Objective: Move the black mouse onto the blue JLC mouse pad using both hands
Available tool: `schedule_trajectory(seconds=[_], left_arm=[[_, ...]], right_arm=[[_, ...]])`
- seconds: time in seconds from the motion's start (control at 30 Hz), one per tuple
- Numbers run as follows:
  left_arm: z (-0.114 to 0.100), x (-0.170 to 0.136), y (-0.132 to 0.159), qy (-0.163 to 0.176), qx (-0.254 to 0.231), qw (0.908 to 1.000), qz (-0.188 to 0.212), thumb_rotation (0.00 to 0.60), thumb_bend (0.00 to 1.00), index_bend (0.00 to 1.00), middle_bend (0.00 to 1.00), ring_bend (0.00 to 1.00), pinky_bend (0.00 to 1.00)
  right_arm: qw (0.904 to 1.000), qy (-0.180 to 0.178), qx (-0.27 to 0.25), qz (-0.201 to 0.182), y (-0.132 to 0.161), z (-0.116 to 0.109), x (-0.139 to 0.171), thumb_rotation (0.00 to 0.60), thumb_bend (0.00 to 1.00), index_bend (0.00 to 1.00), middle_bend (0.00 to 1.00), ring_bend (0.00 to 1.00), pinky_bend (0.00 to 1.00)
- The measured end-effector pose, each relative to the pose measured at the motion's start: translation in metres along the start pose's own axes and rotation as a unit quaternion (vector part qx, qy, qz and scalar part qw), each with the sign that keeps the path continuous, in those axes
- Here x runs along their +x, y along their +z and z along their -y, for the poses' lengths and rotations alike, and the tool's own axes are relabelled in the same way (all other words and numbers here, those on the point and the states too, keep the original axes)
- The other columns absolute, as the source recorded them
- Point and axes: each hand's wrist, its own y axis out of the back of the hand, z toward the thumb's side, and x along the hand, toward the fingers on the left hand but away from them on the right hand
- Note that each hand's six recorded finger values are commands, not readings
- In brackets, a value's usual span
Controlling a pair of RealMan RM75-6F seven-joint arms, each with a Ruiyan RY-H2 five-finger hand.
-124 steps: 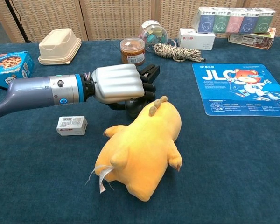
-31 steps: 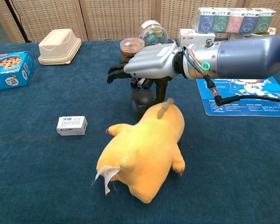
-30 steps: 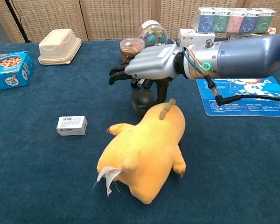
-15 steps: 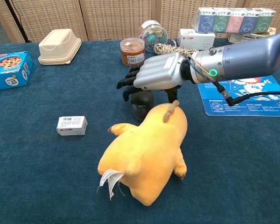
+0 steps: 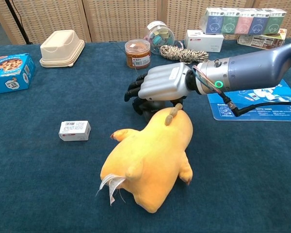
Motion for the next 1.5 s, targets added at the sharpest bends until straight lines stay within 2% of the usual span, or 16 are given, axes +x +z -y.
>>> schedule_trajectory(seconds=[0.27, 0.37, 0.7, 0.9, 1.07, 1.3, 1.4, 1.5], left_arm=[[0.002, 0.001, 0.001, -0.005, 0.0, 1.0, 0.001, 0.6, 0.2, 0.0, 0.0, 0.0, 0.0], [0.003, 0.001, 0.001, -0.007, -0.001, 1.0, 0.001, 0.6, 0.2, 0.0, 0.0, 0.0, 0.0], [0.005, 0.001, 0.003, -0.012, 0.0, 0.9999, 0.004, 0.6, 0.2, 0.0, 0.0, 0.0, 0.0], [0.006, 0.0, 0.005, -0.013, 0.0, 0.9999, 0.007, 0.6, 0.2, 0.0, 0.0, 0.0, 0.0], [0.008, -0.001, 0.005, -0.015, 0.002, 0.9999, 0.008, 0.6, 0.2, 0.0, 0.0, 0.0, 0.0], [0.01, 0.0, 0.006, -0.022, 0.003, 0.9997, 0.009, 0.6, 0.2, 0.0, 0.0, 0.0, 0.0], [0.01, -0.001, 0.008, -0.022, 0.005, 0.9997, 0.012, 0.6, 0.2, 0.0, 0.0, 0.0, 0.0], [0.011, -0.001, 0.01, -0.021, 0.011, 0.9996, 0.016, 0.6, 0.2, 0.0, 0.0, 0.0, 0.0]], right_arm=[[0.9997, -0.02, -0.012, -0.011, 0.001, 0.003, 0.0, 0.6, 0.28, 0.48, 0.36, 0.22, 0.34], [0.9991, -0.037, -0.009, -0.015, 0.001, 0.0, 0.001, 0.6, 0.32, 0.5, 0.38, 0.24, 0.36], [0.9963, -0.082, 0.014, -0.024, -0.001, -0.016, 0.006, 0.6, 0.37, 0.52, 0.4, 0.24, 0.36], [0.9937, -0.104, 0.04, -0.012, -0.009, -0.033, 0.006, 0.6, 0.37, 0.52, 0.4, 0.25, 0.36], [0.9906, -0.109, 0.083, 0.003, -0.022, -0.043, 0.006, 0.6, 0.38, 0.52, 0.4, 0.25, 0.37], [0.9877, -0.097, 0.111, 0.051, -0.063, -0.049, 0.026, 0.6, 0.4, 0.52, 0.4, 0.25, 0.37], [0.9869, -0.08, 0.119, 0.074, -0.084, -0.041, 0.046, 0.6, 0.41, 0.52, 0.4, 0.25, 0.37], [0.9857, -0.052, 0.125, 0.1, -0.104, -0.023, 0.073, 0.6, 0.42, 0.52, 0.4, 0.25, 0.37]])
